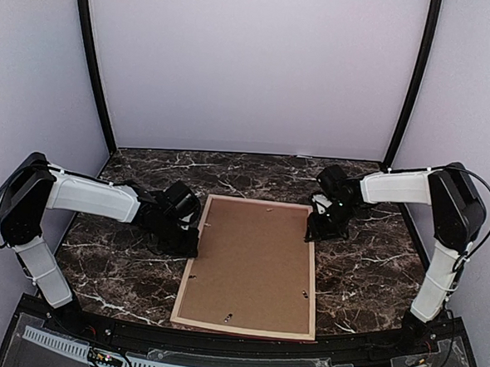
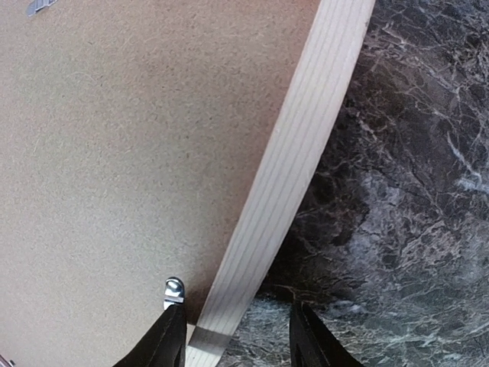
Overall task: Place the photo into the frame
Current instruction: Press the fastener onto the backboard.
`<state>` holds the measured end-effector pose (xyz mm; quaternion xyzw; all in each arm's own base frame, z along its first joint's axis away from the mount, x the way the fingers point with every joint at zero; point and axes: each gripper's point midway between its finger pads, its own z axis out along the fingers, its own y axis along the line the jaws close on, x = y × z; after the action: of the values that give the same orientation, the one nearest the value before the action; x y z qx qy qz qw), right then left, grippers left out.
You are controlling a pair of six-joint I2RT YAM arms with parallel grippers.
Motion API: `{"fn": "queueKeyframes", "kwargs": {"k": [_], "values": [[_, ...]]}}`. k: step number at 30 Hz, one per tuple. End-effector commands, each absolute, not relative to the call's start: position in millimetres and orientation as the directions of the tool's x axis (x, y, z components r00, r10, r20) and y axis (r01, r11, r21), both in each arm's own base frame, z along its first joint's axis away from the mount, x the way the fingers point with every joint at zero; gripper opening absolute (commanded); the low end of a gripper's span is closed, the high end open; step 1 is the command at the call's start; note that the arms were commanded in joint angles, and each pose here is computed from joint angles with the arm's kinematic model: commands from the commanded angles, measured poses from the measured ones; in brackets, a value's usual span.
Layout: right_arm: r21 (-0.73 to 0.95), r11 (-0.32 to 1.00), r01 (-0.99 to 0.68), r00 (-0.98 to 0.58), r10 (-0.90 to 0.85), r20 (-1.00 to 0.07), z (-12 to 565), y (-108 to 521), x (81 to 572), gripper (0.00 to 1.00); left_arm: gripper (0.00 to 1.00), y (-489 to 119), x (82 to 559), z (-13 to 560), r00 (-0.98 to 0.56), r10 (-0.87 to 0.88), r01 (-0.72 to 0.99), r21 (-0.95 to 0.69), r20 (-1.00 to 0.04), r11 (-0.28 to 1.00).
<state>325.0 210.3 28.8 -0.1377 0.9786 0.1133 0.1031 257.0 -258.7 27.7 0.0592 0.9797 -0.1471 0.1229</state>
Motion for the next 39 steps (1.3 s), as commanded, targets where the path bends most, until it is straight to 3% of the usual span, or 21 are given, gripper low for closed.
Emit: {"fn": "queueKeyframes", "kwargs": {"k": [1, 8, 25, 39], "values": [[0.263, 0.919, -0.293, -0.951, -0.253, -0.175, 23.0, 221.5, 306.2, 0.47, 0.0, -249.1, 237.1, 9.8, -0.976, 0.112, 0.157, -0.246, -0.188, 0.956], [0.355, 0.888, -0.292, -0.954, -0.242, -0.178, 23.7, 237.3, 302.1, 0.47, 0.0, -248.9, 236.1, 10.2, -0.976, 0.113, 0.158, -0.246, -0.186, 0.956], [0.262, 0.931, -0.255, -0.951, -0.192, -0.243, 16.1, 236.9, 341.8, 0.48, 0.0, -250.1, 236.4, 11.3, -0.975, 0.122, 0.166, -0.248, -0.184, 0.954], [0.278, 0.937, -0.211, -0.939, -0.115, -0.324, 37.4, 241.4, 367.9, 0.58, 0.0, -250.7, 235.1, 9.6, -0.975, 0.129, 0.171, -0.248, -0.18, 0.953]]}}
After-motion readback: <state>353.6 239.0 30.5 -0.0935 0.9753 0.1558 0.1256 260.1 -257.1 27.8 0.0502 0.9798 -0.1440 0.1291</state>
